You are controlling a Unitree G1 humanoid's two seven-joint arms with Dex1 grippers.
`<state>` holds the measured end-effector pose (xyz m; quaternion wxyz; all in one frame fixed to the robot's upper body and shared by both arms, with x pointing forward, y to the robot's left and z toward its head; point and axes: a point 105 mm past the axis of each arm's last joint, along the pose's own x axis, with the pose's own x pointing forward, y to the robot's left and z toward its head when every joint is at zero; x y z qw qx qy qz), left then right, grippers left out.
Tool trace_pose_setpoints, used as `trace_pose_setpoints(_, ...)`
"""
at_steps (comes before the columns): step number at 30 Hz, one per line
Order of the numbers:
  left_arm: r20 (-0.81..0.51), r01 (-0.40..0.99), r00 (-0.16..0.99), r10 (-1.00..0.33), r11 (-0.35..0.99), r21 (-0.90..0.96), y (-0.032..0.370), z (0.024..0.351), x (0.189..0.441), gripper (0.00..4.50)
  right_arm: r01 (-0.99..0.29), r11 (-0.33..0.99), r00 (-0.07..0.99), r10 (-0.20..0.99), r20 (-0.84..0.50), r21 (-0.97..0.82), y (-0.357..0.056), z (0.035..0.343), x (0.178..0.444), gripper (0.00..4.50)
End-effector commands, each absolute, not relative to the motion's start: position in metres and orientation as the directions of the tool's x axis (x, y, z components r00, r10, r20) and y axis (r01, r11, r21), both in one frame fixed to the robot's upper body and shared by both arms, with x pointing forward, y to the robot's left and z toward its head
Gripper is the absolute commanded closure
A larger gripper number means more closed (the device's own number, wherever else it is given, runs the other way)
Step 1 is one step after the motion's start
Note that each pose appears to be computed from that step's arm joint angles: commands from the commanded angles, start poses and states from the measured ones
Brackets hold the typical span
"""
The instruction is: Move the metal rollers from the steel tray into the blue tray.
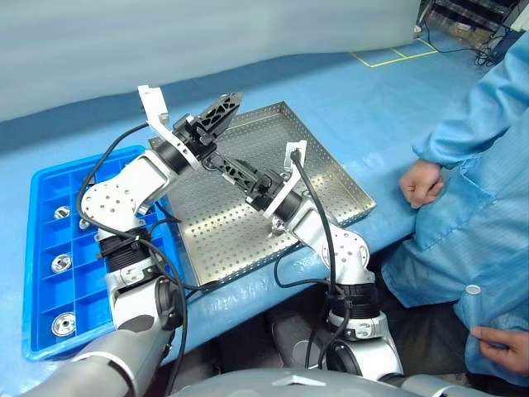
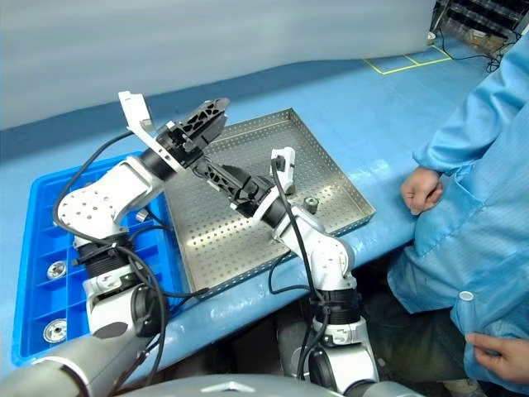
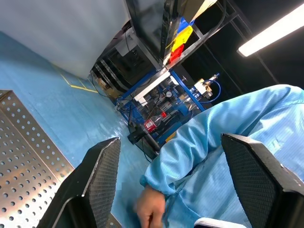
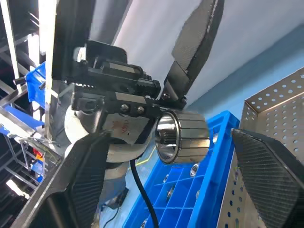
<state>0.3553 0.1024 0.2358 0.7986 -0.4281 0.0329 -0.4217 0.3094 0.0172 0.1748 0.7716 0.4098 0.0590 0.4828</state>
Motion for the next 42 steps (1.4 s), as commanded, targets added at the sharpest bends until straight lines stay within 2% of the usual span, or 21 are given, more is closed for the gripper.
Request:
trace_pose_setpoints(1, 0.352, 0.686, 0.612, -0.708, 0.255, -0.681, 0.100, 0.248, 0.351, 0.83, -0.705, 0.143, 0.509, 0.785, 0.354, 0.695, 0.021, 0.185, 0.306, 1.21)
trace_pose_setpoints(9, 0.348, 0.683, 0.606, -0.715, 0.244, -0.689, 0.093, 0.246, 0.352, 0.83, -0.686, 0.146, 0.521, 0.782, 0.342, 0.713, 0.022, 0.181, 0.310, 3.74)
trace_pose_setpoints(17, 0.328, 0.674, 0.610, -0.722, 0.255, -0.693, 0.086, 0.242, 0.353, 0.83, -0.686, 0.132, 0.522, 0.775, 0.357, 0.715, 0.020, 0.183, 0.310, 3.77)
trace_pose_setpoints(20, 0.317, 0.665, 0.639, -0.701, 0.298, -0.685, 0.090, 0.241, 0.356, 0.83, -0.695, 0.174, 0.537, 0.771, 0.342, 0.698, 0.018, 0.182, 0.312, 3.77)
trace_pose_setpoints(21, 0.309, 0.661, 0.656, -0.688, 0.328, -0.675, 0.094, 0.241, 0.357, 0.83, -0.704, 0.229, 0.553, 0.771, 0.316, 0.672, 0.016, 0.179, 0.314, 3.77)
trace_pose_setpoints(23, 0.275, 0.621, 0.721, -0.636, 0.416, -0.664, 0.107, 0.240, 0.362, 0.83, -0.735, 0.430, 0.599, 0.773, 0.207, 0.524, 0.015, 0.169, 0.318, 3.77)
trace_pose_setpoints(25, 0.246, 0.584, 0.769, -0.590, 0.491, -0.647, 0.119, 0.240, 0.366, 0.83, -0.749, 0.538, 0.624, 0.769, 0.140, 0.387, 0.015, 0.161, 0.320, 3.77)
trace_pose_setpoints(30, 0.210, 0.464, 0.878, -0.429, 0.660, -0.590, 0.165, 0.244, 0.362, 0.83, -0.765, 0.633, 0.642, 0.763, 0.072, 0.118, 0.015, 0.153, 0.318, 3.77)
trace_pose_setpoints(34, 0.198, 0.355, 0.934, -0.297, 0.721, -0.595, 0.199, 0.241, 0.356, 0.83, -0.771, 0.637, 0.637, 0.769, 0.057, 0.021, 0.019, 0.151, 0.317, 3.77)
trace_pose_setpoints(38, 0.168, 0.221, 0.974, -0.150, 0.784, -0.580, 0.233, 0.234, 0.342, 0.83, -0.777, 0.611, 0.614, 0.789, 0.036, -0.149, 0.026, 0.152, 0.315, 3.77)
trace_pose_setpoints(40, 0.150, 0.147, 0.985, -0.080, 0.841, -0.521, 0.251, 0.232, 0.329, 0.83, -0.824, 0.546, 0.542, 0.838, 0.069, -0.154, 0.037, 0.162, 0.304, 3.77)
trace_pose_setpoints(42, 0.110, 0.080, 0.993, -0.048, 0.947, -0.312, 0.262, 0.229, 0.310, 0.83, -0.900, 0.415, 0.402, 0.909, 0.114, -0.136, 0.055, 0.179, 0.283, 3.77)
